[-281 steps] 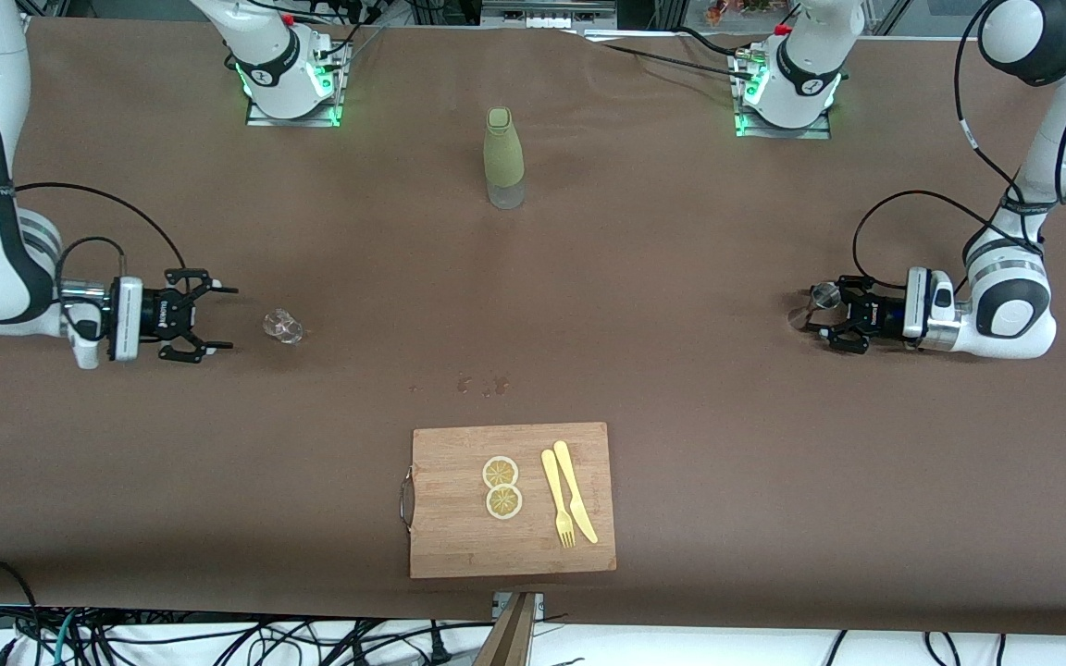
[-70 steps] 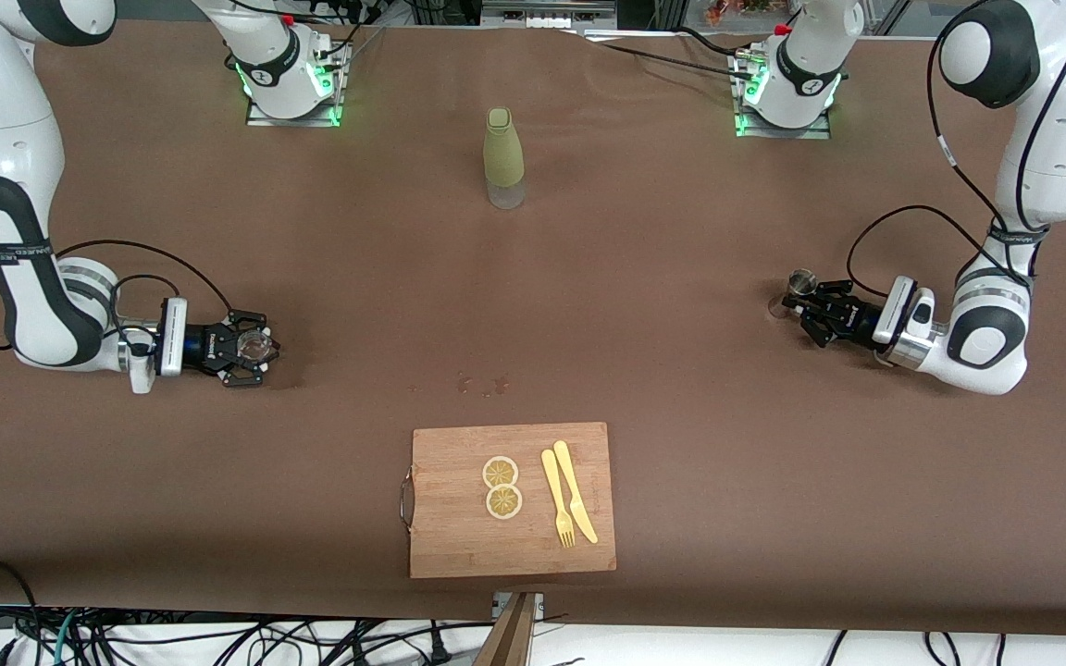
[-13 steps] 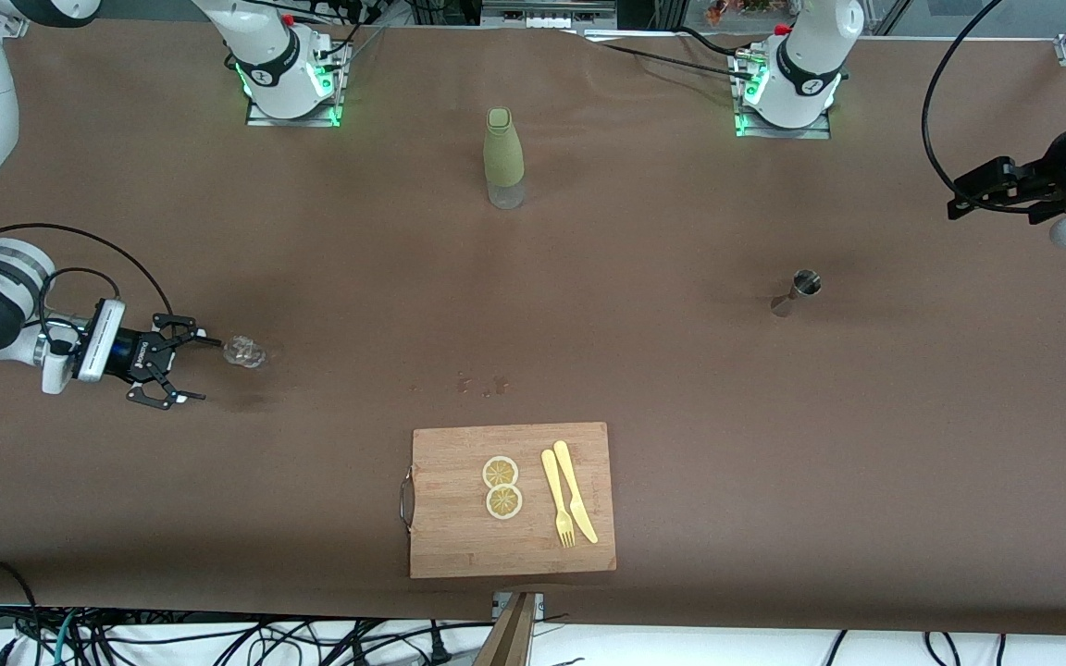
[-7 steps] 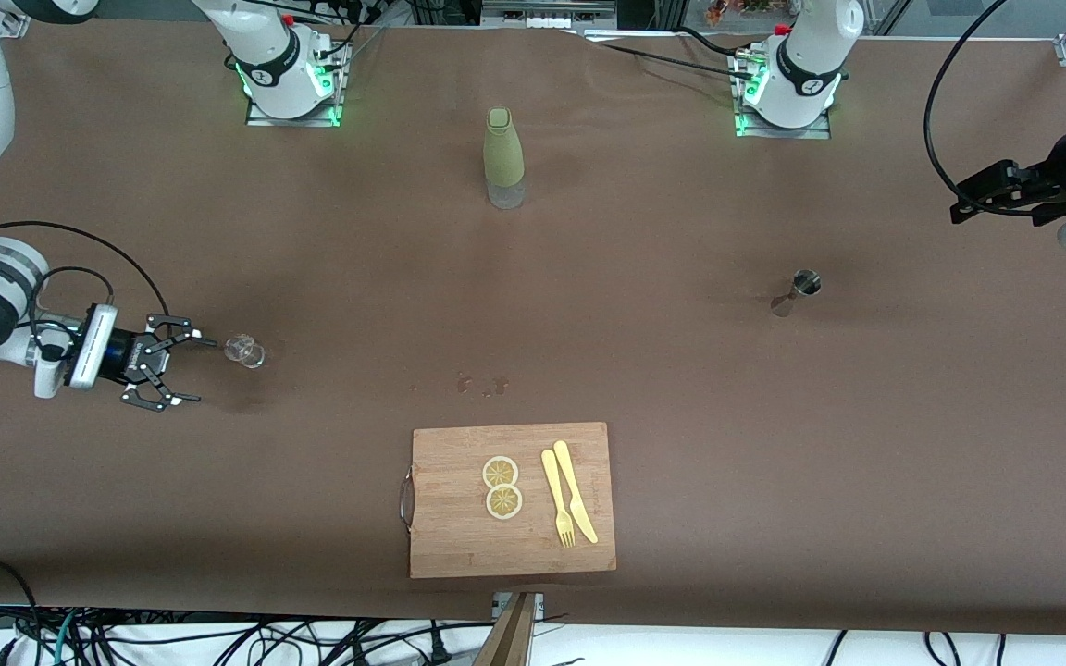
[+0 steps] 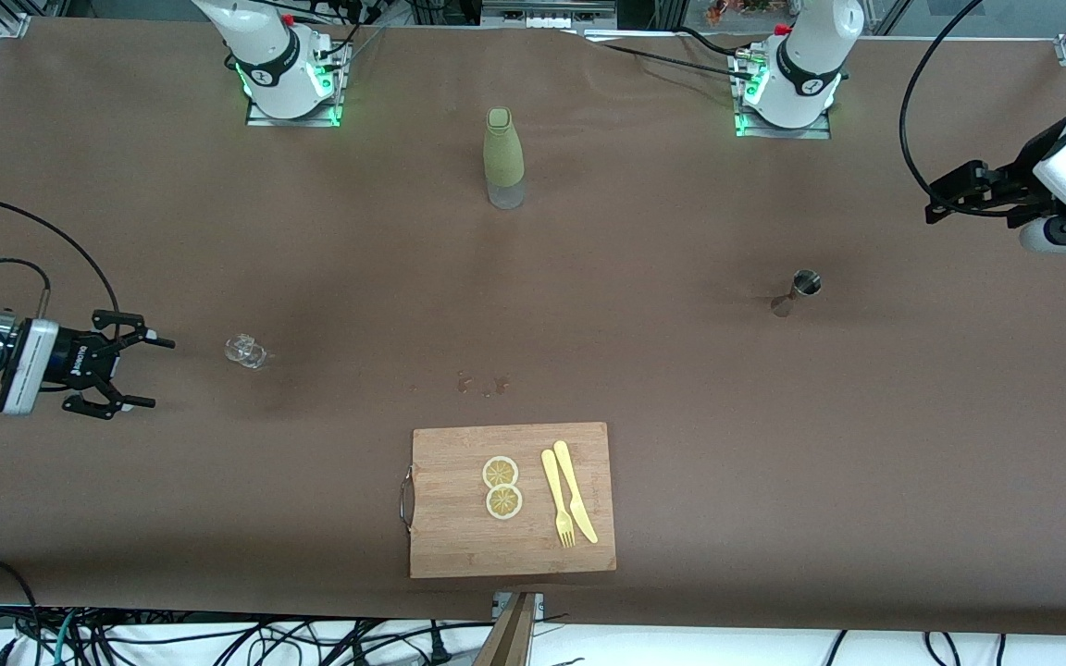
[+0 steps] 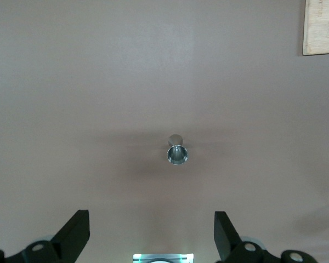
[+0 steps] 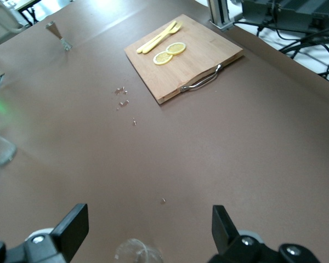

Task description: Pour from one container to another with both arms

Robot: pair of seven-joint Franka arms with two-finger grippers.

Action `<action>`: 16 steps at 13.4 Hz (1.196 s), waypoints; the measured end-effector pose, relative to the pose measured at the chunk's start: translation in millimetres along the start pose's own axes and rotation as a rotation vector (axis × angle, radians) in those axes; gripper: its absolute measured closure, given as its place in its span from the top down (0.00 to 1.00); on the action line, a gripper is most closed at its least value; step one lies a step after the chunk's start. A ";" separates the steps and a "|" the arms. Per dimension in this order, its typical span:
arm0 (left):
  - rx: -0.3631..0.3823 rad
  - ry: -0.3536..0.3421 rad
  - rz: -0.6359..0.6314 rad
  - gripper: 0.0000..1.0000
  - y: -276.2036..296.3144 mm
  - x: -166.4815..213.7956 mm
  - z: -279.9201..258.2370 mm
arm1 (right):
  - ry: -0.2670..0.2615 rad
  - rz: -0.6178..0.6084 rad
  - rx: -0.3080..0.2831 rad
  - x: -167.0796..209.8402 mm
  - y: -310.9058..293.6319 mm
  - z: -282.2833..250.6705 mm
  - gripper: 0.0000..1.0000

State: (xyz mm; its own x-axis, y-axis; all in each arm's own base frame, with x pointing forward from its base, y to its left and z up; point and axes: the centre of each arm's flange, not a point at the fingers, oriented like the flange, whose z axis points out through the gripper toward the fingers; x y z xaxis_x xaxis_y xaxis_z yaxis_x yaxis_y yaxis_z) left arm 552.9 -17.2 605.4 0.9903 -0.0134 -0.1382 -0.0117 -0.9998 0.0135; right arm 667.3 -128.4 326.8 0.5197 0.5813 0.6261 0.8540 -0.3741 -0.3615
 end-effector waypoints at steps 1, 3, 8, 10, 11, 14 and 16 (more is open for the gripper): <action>-0.001 -0.004 -0.004 1.00 -2.3 1.4 1.9 | -0.035 0.045 -0.008 19.3 -3.5 -5.5 1.00; -0.002 -0.007 -0.010 1.00 -5.6 3.0 4.1 | -0.131 0.133 -0.040 63.1 -16.5 -12.4 1.00; -0.002 -0.012 -0.012 1.00 -6.6 4.7 6.4 | -0.305 0.395 -0.179 158.3 -71.3 -2.9 1.00; -0.002 -0.012 -0.012 1.00 -6.8 5.2 7.0 | -0.367 0.505 -0.231 182.2 -95.2 7.2 1.00; -0.002 -0.012 -0.012 1.00 -6.9 5.3 7.2 | -0.392 0.571 -0.242 189.2 -105.9 10.9 1.00; -0.002 -0.013 -0.012 1.00 -7.0 5.9 7.8 | -0.475 0.749 -0.295 196.5 -130.8 8.0 1.00; -0.003 -0.014 -0.013 1.00 -7.4 6.6 8.7 | -0.569 0.775 -0.335 190.8 -142.9 -3.3 1.00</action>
State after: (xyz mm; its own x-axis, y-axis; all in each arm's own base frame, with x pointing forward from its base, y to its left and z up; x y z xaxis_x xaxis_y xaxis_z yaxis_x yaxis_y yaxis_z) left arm 558.2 -10.0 595.7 0.9883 -0.0011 -0.1523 0.0011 -0.9999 0.0143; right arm 644.4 33.6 500.2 0.9360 0.3177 -0.1514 0.2721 -0.9262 -0.2610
